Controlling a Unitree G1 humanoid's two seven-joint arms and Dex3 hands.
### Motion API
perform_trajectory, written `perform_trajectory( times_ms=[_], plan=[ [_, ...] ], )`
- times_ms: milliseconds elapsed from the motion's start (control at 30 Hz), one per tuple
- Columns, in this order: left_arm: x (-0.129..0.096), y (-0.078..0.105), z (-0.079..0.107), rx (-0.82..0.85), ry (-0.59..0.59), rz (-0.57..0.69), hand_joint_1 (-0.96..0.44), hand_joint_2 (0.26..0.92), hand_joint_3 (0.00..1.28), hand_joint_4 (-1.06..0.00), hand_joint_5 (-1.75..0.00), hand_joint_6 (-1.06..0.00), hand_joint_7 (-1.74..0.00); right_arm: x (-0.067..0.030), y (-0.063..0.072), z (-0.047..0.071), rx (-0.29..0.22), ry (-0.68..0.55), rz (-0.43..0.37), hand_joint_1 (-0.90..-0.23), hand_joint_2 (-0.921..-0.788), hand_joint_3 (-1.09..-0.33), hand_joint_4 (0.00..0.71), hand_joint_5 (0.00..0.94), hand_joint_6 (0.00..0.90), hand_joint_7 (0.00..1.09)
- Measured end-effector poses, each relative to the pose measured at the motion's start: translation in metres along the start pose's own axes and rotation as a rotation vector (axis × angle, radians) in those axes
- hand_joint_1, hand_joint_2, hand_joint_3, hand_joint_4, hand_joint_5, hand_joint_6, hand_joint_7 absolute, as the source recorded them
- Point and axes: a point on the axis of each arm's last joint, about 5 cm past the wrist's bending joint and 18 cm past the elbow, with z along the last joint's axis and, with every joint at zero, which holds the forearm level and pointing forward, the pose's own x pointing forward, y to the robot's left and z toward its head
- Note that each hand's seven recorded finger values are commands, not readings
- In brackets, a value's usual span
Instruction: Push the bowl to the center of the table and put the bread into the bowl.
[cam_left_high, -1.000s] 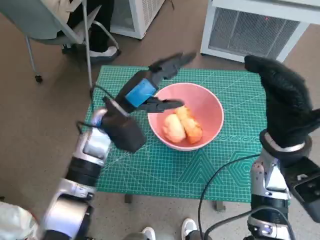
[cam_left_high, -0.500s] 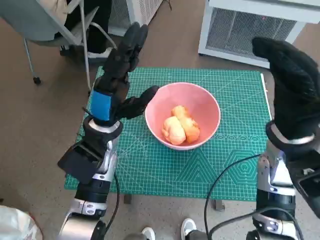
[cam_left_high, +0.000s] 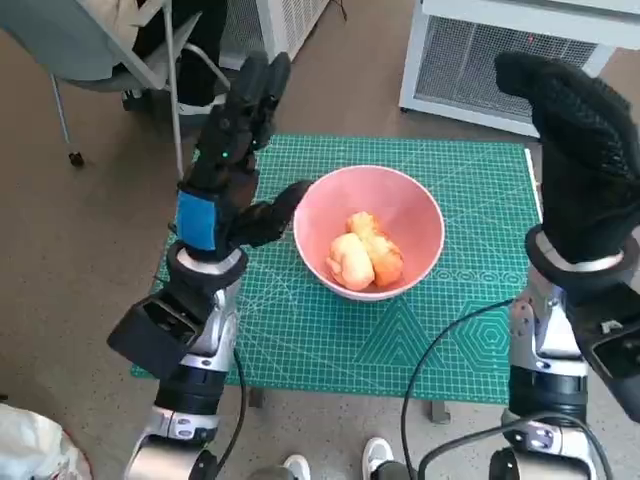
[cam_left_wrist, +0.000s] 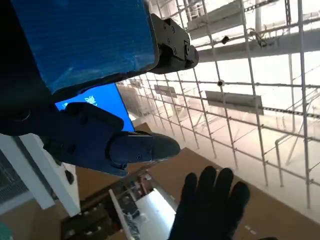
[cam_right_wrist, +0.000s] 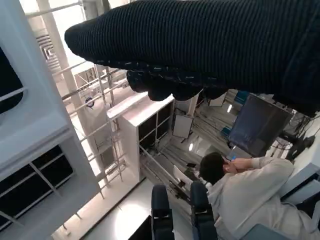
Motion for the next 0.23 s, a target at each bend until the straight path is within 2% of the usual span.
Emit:
perform_trajectory(
  times_ms=[233],
  plan=[
    [-0.0007, 0.0037, 0.0003, -0.025, -0.008, 0.001, -0.55, 0.921, 0.32, -0.32, -0.01, -0.34, -0.07, 0.0004, 0.0011, -0.0013, -0.013, 0.011, 0.010, -0.563, -0.921, -0.775, 0.268, 0.002, 0.093, 0.42]
  ],
)
